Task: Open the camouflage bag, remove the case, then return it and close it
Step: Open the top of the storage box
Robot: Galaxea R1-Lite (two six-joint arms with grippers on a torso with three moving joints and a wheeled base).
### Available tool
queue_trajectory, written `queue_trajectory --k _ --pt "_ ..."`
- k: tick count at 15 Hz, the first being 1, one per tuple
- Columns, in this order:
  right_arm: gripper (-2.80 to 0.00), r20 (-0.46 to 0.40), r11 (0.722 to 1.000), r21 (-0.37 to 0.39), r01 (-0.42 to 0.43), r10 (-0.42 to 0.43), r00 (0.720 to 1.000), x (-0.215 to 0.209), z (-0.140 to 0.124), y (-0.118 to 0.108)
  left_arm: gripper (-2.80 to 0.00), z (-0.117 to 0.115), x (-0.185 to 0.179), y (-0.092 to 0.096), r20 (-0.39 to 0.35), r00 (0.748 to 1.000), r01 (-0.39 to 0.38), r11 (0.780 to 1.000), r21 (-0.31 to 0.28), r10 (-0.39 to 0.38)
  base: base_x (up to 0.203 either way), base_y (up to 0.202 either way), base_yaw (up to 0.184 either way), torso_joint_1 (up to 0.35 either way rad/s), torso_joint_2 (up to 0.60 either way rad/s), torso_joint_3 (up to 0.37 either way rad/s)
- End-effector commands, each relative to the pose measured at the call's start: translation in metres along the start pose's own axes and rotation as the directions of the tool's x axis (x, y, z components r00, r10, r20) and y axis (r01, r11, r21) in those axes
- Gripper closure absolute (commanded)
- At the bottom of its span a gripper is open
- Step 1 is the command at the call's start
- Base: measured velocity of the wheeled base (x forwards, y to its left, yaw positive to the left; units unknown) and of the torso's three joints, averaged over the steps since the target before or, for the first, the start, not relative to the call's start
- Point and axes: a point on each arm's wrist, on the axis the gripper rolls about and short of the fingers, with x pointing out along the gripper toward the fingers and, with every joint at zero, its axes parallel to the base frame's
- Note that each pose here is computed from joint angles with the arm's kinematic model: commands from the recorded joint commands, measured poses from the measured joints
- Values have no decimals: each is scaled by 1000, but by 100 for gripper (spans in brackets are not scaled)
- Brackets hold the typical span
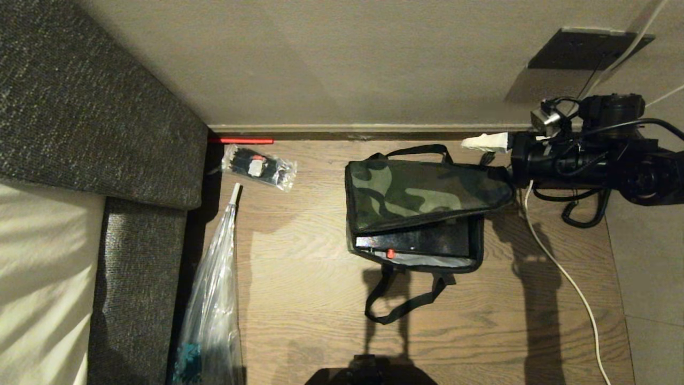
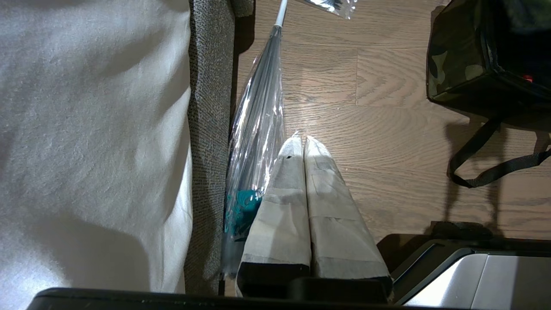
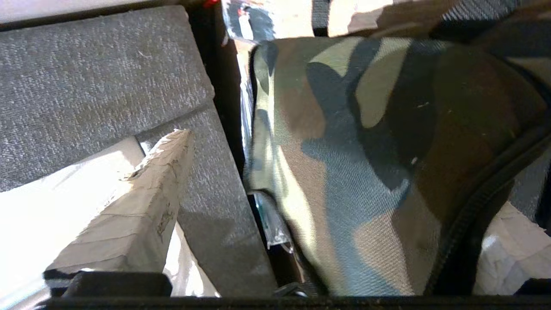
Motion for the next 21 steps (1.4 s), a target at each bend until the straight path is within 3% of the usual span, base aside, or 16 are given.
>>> queue_trajectory --k 1,8,14,17,20,21 --pt "-280 14 1000 -20 -13 13 1000 -3 3 6 0 -1 0 0 -4 1000 0 1000 0 0 0 0 0 0 0 0" --pt "-280 96 996 -91 2 7 995 -2 17 20 0 -1 0 0 -4 1000 0 1000 0 0 0 0 0 0 0 0" --pt "-280 210 973 -229 -12 61 976 17 38 21 0 -1 0 0 -4 1000 0 1000 0 0 0 0 0 0 0 0" --pt "-280 217 947 -322 13 61 974 18 39 19 0 -1 0 0 -4 1000 0 1000 0 0 0 0 0 0 0 0" --pt "-280 191 940 -338 33 34 981 8 26 22 0 -1 0 0 -4 1000 0 1000 0 0 0 0 0 0 0 0" --pt "0 175 939 -341 44 17 985 2 18 24 0 -1 0 0 -4 1000 0 1000 0 0 0 0 0 0 0 0"
